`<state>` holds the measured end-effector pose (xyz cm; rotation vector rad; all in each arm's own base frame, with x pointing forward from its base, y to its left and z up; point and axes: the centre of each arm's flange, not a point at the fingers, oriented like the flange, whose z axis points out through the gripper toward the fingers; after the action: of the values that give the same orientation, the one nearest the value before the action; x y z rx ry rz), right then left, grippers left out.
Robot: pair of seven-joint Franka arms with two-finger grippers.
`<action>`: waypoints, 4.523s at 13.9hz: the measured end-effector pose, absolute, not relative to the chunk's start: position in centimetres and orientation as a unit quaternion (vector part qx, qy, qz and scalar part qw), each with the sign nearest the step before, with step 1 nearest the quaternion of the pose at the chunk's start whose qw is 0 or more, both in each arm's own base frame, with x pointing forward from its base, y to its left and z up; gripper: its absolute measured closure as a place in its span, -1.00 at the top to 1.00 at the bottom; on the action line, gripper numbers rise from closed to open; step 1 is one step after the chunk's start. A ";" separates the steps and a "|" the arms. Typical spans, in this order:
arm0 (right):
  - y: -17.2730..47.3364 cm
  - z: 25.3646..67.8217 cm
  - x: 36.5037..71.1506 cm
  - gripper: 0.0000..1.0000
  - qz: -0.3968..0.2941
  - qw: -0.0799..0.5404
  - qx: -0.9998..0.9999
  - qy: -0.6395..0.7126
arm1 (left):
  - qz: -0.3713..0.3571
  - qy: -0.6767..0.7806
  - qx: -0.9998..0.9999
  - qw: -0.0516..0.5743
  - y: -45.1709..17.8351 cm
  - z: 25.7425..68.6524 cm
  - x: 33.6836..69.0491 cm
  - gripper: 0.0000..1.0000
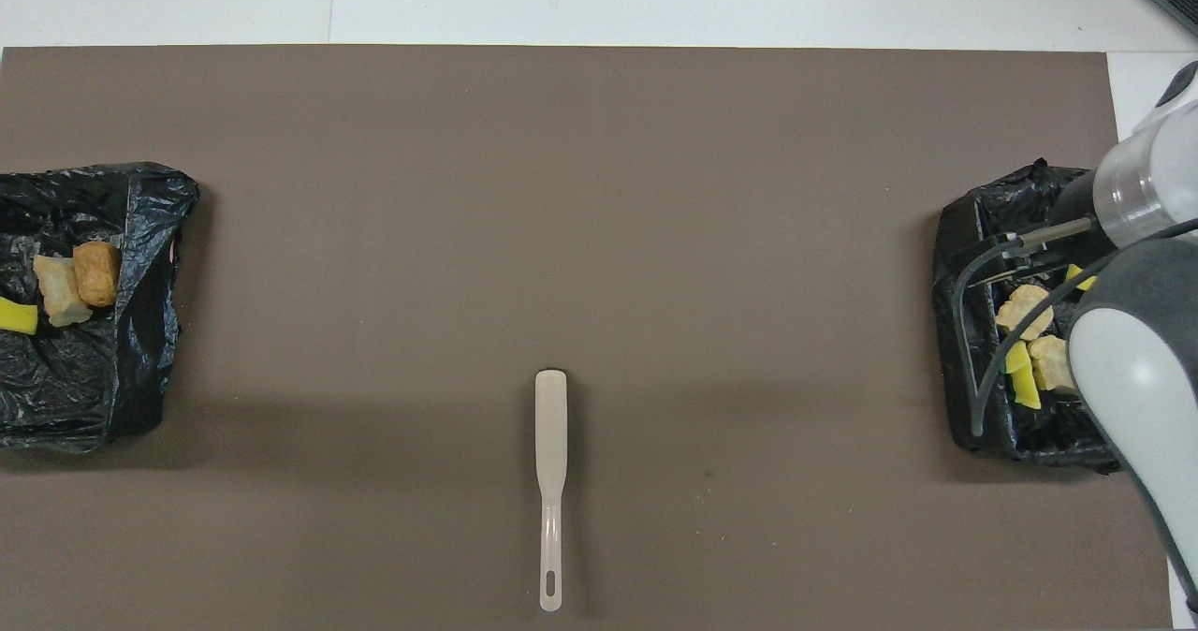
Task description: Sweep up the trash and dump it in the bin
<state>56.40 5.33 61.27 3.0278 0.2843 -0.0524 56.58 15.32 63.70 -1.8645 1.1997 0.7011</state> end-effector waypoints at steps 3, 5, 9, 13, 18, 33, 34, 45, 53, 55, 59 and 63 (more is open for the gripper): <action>4.5 61.3 56.5 1.00 -0.017 0.050 0.995 0.086 | 0.225 0.464 -0.790 0.330 16.7 63.6 56.1 -0.36; 2.7 61.3 56.6 1.00 -0.018 0.050 0.996 0.070 | 0.197 0.449 -0.819 0.299 17.3 63.3 55.9 -0.36; -0.2 62.4 56.6 1.00 -0.008 0.037 0.999 0.030 | 0.142 0.297 -0.923 0.201 14.7 62.2 54.6 -0.36; -2.5 66.1 54.2 1.00 0.018 0.007 1.000 -0.009 | 0.115 0.192 -0.969 0.107 8.5 61.9 53.7 -0.36; -1.1 66.5 52.8 1.00 0.010 0.005 1.000 -0.025 | 0.075 0.125 -0.989 0.022 -2.9 60.1 54.3 -0.36; -1.2 66.2 52.8 1.00 0.007 0.005 1.000 -0.026 | -0.014 0.017 -0.997 -0.072 -36.5 39.0 53.2 -0.36; -1.2 66.2 52.8 1.00 0.007 0.005 1.000 -0.026 | -0.013 0.019 -0.997 -0.072 -36.9 38.3 53.2 -0.36; -1.2 66.2 52.8 1.00 0.007 0.005 1.000 -0.026 | -0.023 0.028 -0.997 -0.075 -38.0 36.0 53.4 0.44; -1.2 66.2 52.8 1.00 0.007 0.005 1.000 -0.026 | -0.005 -0.034 -0.998 -0.055 -25.2 46.6 56.0 1.00; -1.2 66.2 52.8 1.00 0.007 0.005 1.000 -0.026 | 0.018 -0.047 -0.998 -0.045 -20.6 48.6 55.9 1.00; -1.2 66.2 52.8 1.00 0.007 0.005 1.000 -0.026 | 0.037 -0.033 -0.998 -0.041 -12.4 51.5 55.8 1.00; -1.2 66.2 52.8 1.00 0.007 0.005 1.000 -0.026 | 0.052 0.005 -0.998 -0.037 -5.8 54.6 54.1 1.00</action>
<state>52.80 -1.21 66.24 3.1300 -0.0810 0.0212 54.11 -5.78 54.65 -3.2122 0.0163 0.1661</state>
